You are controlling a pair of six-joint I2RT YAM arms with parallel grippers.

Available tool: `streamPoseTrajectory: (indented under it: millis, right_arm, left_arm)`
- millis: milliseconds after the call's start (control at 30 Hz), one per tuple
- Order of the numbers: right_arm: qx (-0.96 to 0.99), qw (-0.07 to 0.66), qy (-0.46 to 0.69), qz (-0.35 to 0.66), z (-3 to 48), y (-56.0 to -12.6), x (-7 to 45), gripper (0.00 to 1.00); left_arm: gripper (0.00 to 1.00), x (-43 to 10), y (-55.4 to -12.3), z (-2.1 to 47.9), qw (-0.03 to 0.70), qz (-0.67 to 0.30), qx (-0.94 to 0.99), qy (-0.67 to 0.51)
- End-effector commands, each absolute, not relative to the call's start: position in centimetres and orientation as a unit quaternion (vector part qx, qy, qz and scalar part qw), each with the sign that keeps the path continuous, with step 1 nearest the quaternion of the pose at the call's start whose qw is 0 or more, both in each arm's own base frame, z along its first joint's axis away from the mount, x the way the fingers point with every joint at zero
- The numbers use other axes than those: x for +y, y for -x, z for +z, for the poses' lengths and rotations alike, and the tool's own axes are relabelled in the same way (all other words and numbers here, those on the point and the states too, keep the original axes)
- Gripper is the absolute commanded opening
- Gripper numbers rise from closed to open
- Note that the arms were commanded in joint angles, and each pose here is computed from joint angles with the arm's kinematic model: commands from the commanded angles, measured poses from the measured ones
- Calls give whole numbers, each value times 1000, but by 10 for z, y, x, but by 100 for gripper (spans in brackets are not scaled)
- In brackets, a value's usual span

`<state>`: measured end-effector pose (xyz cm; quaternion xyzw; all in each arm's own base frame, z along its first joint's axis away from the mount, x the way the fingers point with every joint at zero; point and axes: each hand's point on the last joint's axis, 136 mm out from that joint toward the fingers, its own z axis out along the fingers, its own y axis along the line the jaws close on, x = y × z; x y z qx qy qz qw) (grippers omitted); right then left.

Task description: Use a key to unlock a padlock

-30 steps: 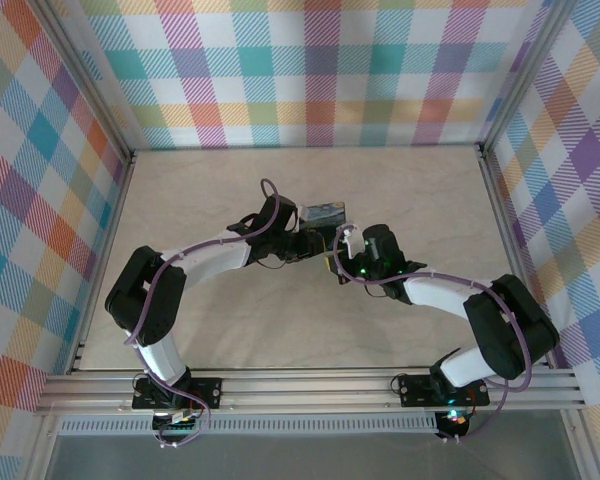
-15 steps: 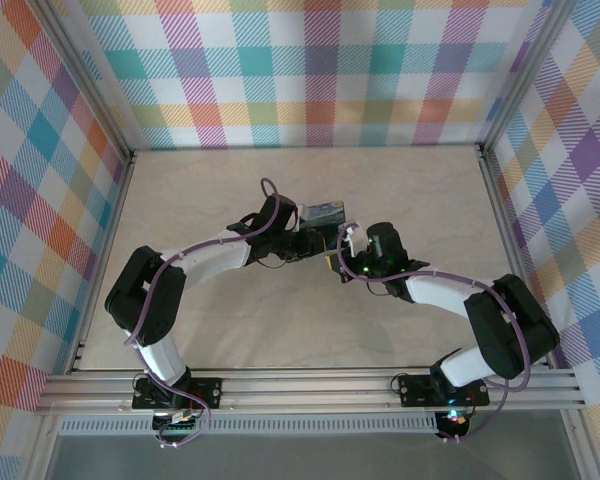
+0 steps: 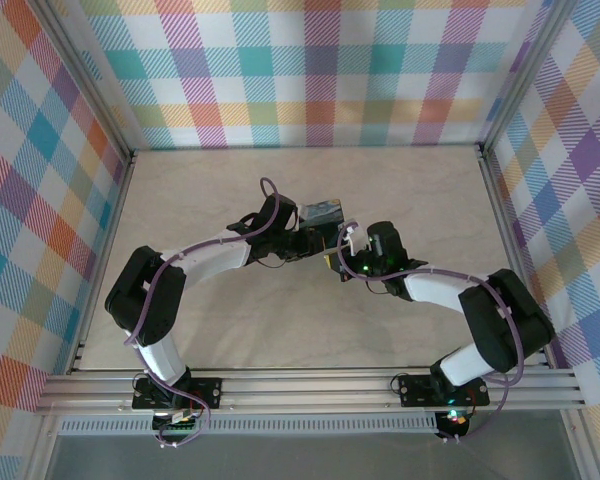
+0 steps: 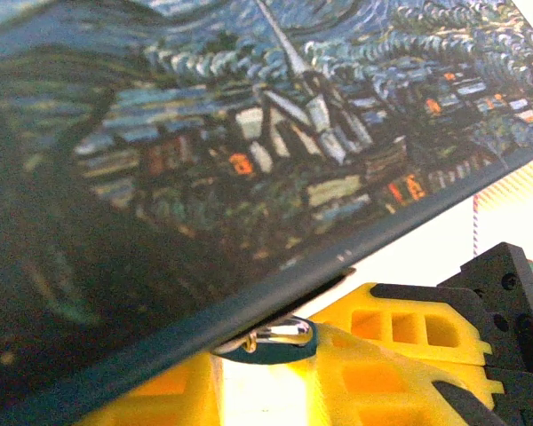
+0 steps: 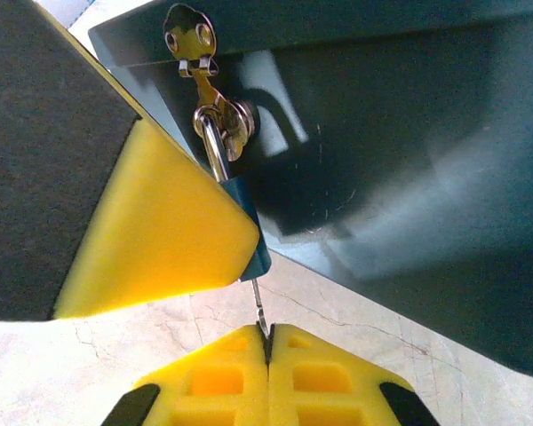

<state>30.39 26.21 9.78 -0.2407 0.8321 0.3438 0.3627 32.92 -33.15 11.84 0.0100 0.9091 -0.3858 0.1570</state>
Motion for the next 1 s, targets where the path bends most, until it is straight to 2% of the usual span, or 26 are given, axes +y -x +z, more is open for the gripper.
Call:
streamPoseTrajectory:
  millis: [0,567,800,967]
  right_arm:
    - [793,412,252,372,126,-316,275,0]
    - [781,434,233,384,138,-325,267,0]
    - [768,414,238,427,147,-316,274,0]
    - [774,419,231,414,142,-319,271,0]
  left_arm:
    - [24,-356,-313,143,144,-430,890,-51]
    - [24,-352,-311,133,139,-414,898,-52]
    - [24,-354,-312,126,136,-411,900,-50]
    - [24,-356,-311,126,135,-413,899,-51]
